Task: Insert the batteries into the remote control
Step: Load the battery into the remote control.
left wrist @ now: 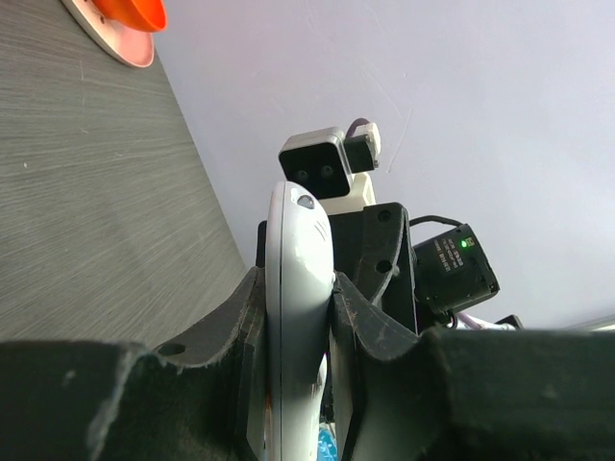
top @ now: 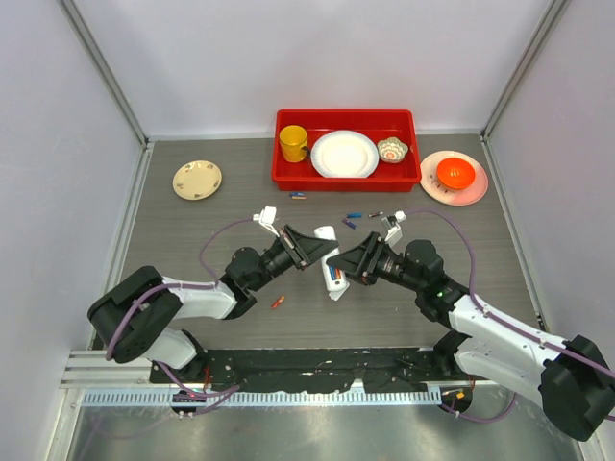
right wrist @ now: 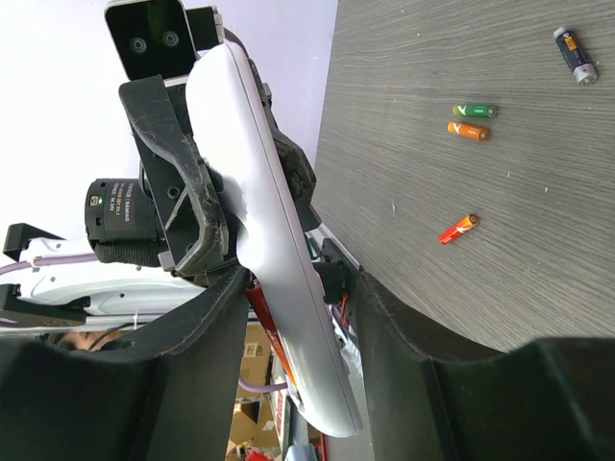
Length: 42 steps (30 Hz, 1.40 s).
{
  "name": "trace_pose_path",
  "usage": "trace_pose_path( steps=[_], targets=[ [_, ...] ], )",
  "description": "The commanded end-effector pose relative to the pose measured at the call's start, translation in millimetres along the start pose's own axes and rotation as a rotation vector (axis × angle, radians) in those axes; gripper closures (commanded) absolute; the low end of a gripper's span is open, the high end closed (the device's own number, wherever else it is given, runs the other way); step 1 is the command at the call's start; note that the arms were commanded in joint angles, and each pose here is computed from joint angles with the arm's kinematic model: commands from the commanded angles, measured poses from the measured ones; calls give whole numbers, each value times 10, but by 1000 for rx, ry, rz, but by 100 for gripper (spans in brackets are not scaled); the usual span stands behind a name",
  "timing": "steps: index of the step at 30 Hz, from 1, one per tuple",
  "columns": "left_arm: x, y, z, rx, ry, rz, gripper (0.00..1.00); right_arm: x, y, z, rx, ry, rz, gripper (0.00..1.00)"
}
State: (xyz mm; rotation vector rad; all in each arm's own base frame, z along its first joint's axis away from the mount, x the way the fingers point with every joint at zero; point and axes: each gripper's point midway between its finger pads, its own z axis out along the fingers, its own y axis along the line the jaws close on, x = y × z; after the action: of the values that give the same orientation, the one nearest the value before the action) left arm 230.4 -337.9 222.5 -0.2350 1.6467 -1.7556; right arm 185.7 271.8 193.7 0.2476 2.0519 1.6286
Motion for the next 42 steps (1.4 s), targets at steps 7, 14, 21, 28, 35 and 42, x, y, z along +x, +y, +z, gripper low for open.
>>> trace_pose_path(
  steps=[7,14,21,28,35,42],
  targets=[
    [-541,-1125,-67,393,-201,45,100,184,-139,-43,17,80,16,45],
    [-446,-950,-59,353,-162,33,100,52,163,-11,-36,56,-26,34],
    [-370,-786,-64,311,-136,11,100,-121,477,-17,-40,39,-150,26],
    [-359,-834,-67,326,-124,4,100,-209,418,-94,-1,27,-198,32],
    [-362,-865,-74,334,-123,4,100,-207,299,-100,18,24,-187,41],
    [-375,-879,-75,337,-129,5,100,-236,302,-122,13,16,-186,44]
  ],
)
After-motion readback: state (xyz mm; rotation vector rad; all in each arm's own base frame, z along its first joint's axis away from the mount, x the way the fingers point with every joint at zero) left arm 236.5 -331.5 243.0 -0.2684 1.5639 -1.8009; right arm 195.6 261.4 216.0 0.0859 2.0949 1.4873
